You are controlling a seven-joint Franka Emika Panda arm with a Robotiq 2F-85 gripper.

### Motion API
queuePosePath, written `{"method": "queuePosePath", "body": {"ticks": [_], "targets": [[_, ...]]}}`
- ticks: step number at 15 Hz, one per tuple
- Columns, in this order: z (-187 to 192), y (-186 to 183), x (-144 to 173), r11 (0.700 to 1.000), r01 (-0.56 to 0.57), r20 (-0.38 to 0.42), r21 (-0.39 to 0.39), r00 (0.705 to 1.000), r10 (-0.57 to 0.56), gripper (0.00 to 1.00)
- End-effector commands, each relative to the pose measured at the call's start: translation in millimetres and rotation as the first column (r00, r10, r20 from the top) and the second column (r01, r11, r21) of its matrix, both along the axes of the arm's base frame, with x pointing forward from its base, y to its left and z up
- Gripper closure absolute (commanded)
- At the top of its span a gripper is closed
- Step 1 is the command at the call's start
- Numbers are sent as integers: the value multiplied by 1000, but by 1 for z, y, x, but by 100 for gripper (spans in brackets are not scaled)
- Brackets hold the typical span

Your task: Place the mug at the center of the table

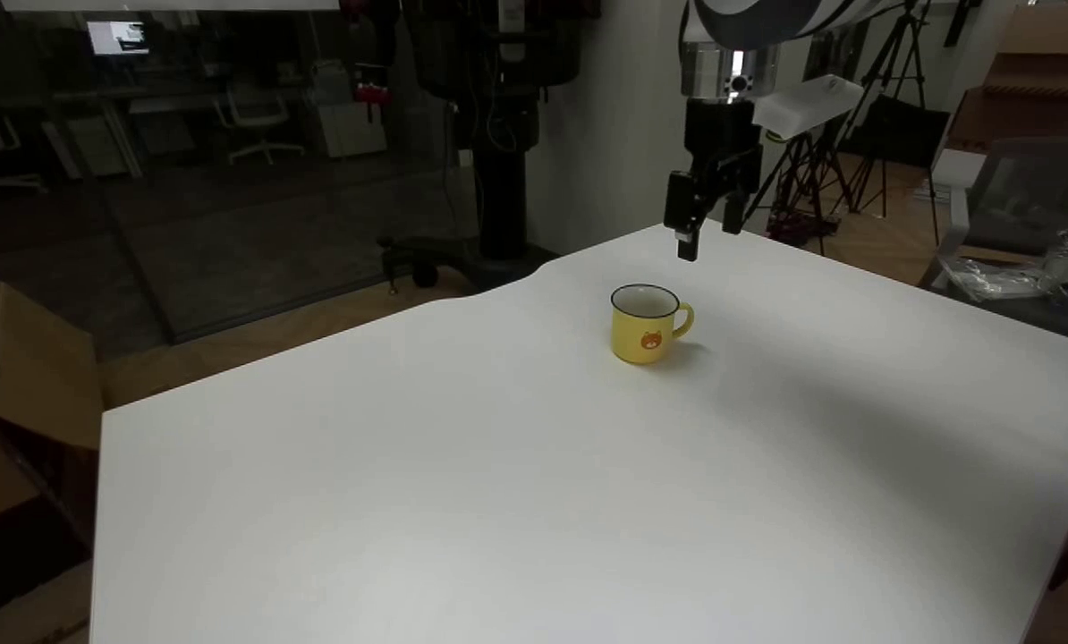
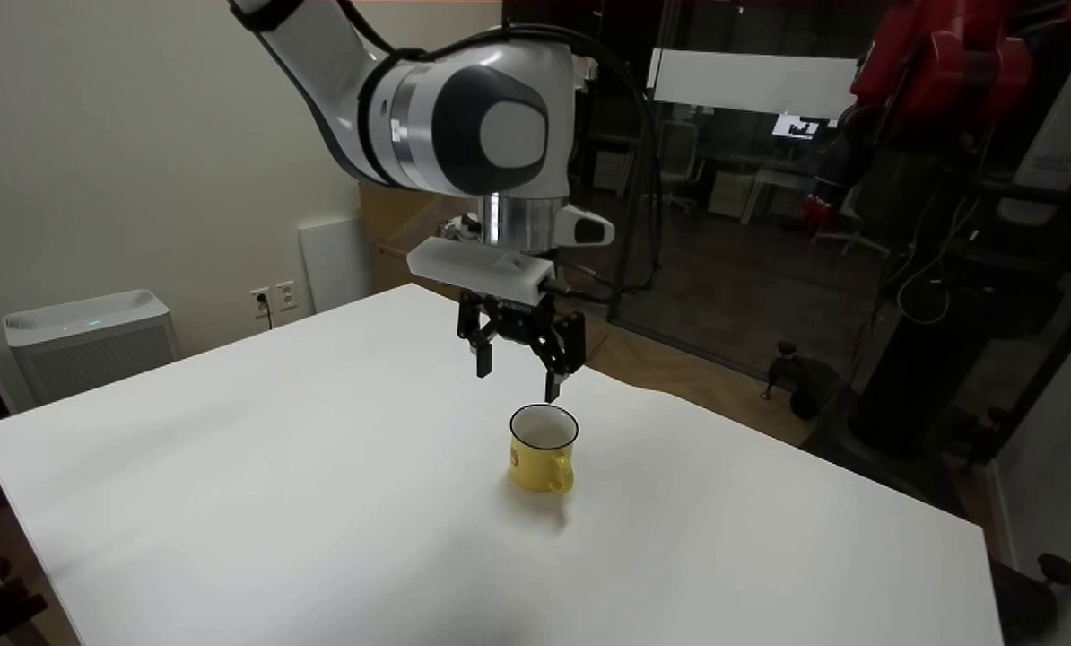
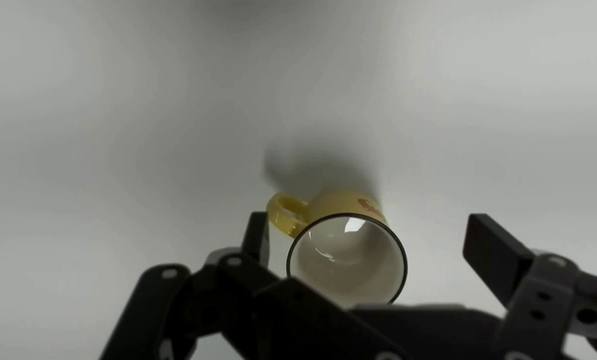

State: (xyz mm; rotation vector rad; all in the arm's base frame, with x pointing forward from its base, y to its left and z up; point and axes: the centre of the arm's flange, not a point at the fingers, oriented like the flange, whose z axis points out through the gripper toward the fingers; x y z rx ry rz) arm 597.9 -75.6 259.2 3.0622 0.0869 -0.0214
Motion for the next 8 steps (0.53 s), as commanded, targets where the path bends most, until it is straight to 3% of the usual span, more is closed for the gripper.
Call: {"method": "queuePosePath", "body": {"ticks": [1,4,8], "targets": [[-1,0,1,1000,-3,-1,-2,1000,3,0],[-6,7,29,999,-6,97,37,995,2,0],[-25,19,65,993,-35,70,113,997,27,0]]}}
